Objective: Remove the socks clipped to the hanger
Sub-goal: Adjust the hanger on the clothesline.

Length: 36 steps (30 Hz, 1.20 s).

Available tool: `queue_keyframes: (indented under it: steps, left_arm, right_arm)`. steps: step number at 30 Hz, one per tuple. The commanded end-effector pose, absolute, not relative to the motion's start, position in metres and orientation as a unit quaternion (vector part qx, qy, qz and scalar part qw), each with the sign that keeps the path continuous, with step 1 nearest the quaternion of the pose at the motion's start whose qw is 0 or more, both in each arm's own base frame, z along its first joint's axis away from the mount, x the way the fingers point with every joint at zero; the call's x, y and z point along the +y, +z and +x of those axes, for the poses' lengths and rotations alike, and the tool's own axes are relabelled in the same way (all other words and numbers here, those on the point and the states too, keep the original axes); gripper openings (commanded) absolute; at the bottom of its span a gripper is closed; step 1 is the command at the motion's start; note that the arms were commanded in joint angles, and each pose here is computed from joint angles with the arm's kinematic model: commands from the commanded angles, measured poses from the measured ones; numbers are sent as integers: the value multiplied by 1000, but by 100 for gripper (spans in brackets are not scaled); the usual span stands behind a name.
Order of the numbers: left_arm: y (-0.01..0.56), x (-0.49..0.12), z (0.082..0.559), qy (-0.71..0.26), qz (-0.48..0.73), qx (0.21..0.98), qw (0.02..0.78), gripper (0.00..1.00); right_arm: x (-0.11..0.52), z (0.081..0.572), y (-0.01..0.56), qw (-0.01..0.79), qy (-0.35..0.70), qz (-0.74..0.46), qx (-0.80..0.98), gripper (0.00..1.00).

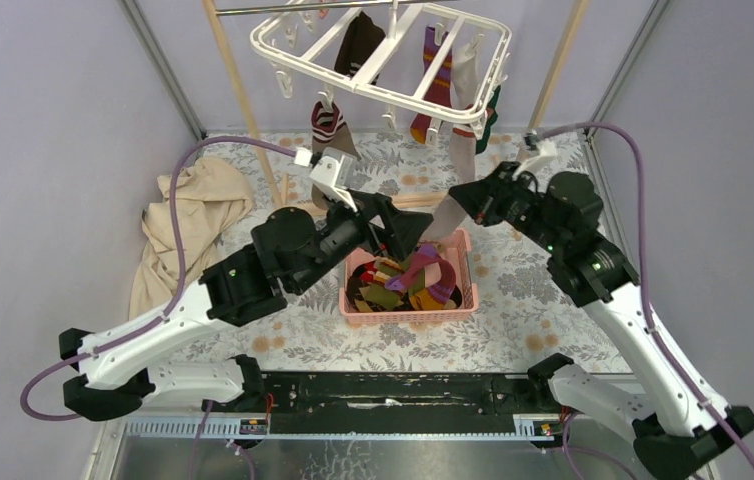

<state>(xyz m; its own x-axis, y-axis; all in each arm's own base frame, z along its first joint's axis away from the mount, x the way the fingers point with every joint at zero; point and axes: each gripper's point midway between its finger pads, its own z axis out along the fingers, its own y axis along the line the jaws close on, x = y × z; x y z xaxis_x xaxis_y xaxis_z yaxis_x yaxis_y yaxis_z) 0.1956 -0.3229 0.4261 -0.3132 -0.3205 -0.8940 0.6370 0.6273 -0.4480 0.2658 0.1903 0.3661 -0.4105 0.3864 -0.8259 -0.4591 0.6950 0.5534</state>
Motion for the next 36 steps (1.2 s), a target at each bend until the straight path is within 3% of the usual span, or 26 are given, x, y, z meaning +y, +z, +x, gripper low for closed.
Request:
queue_keyframes:
  steps: [1,20,26,36]
  left_arm:
    - [437,-298,196,-393,93,695,595,99]
    - [448,-225,192,-343,41,698,627,99]
    - [448,-220,192,-335,40,701,628,99]
    - [445,-228,197,-331,41,704,627,99]
  right_arm:
    - [230,254,409,568,409,-96,708,2]
    - [397,250,393,508,379,-249,732,2]
    - [397,253,388,507,363,-249,741,3]
    - [341,221,371,511,368,-221,744,3]
